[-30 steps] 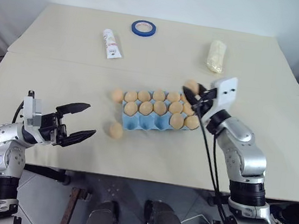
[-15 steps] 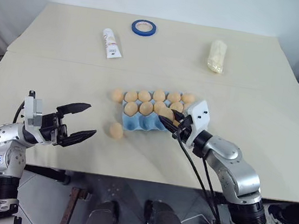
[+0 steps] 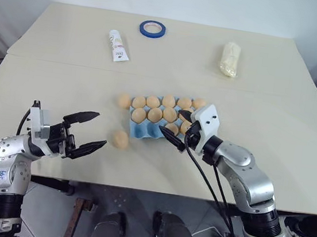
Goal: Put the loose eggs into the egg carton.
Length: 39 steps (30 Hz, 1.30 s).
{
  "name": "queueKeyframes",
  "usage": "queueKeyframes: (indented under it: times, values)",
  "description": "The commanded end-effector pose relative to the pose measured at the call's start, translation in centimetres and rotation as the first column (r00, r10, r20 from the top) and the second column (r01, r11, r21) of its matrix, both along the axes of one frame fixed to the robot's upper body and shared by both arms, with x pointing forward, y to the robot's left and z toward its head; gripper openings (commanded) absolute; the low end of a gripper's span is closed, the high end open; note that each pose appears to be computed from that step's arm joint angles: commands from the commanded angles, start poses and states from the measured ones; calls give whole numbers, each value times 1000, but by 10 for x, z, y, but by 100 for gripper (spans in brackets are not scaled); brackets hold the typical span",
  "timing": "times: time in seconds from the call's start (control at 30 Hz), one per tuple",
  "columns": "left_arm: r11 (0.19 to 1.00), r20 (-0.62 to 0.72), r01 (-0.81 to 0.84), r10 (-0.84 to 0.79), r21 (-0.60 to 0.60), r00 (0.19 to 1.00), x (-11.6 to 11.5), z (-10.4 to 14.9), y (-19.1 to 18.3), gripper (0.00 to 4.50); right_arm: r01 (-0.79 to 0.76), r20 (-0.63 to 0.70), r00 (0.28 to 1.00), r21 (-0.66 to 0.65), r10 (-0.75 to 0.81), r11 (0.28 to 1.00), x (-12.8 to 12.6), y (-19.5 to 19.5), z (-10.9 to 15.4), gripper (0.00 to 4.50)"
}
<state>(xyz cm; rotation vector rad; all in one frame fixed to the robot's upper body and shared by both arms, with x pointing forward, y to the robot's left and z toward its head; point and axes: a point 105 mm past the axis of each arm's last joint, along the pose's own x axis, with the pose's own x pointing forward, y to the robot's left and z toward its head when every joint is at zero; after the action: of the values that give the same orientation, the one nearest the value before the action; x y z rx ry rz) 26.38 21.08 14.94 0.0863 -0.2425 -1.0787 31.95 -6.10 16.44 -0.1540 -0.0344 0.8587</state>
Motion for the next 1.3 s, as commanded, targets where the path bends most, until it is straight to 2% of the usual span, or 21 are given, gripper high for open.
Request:
queueKeyframes:
  times: [0.03,0.1,0.2,0.27,0.47,0.63,0.77,0.97,1.1,1.3]
  values:
    - [995,49,-100,100,-1,994,-1,11,7,450,-74,90,993,38,70,997,-15,-9,24,448]
    - [988,46,-151,151,-3,987,1,10,9,450,-99,103,990,43,94,994,-19,-15,27,448]
    - [946,3,-322,322,-25,947,10,5,13,450,-162,126,980,32,157,986,-28,-38,30,448]
    - [905,-27,-423,422,-50,906,14,3,14,450,-230,87,969,-8,230,973,-36,-51,24,448]
    - [830,-137,-553,541,-73,830,18,-9,-9,450,-383,-20,924,-42,382,923,-56,-81,8,448]
    - [789,-225,-613,592,-34,774,15,-22,-42,450,-430,-91,902,-83,422,899,-60,-108,-3,448]
    - [804,-212,-593,572,-44,792,11,-18,-65,450,-421,-115,905,-93,411,902,-56,-120,-5,448]
    - [805,-220,-593,583,24,782,14,-22,-83,450,-403,-106,913,-91,394,911,-50,-121,-3,448]
    - [805,-218,-590,588,62,779,14,-22,-89,450,-420,-104,905,-55,413,906,-56,-120,0,448]
    - [808,-229,-582,586,90,778,18,-23,-95,450,-404,-129,910,-67,393,912,-59,-125,-4,448]
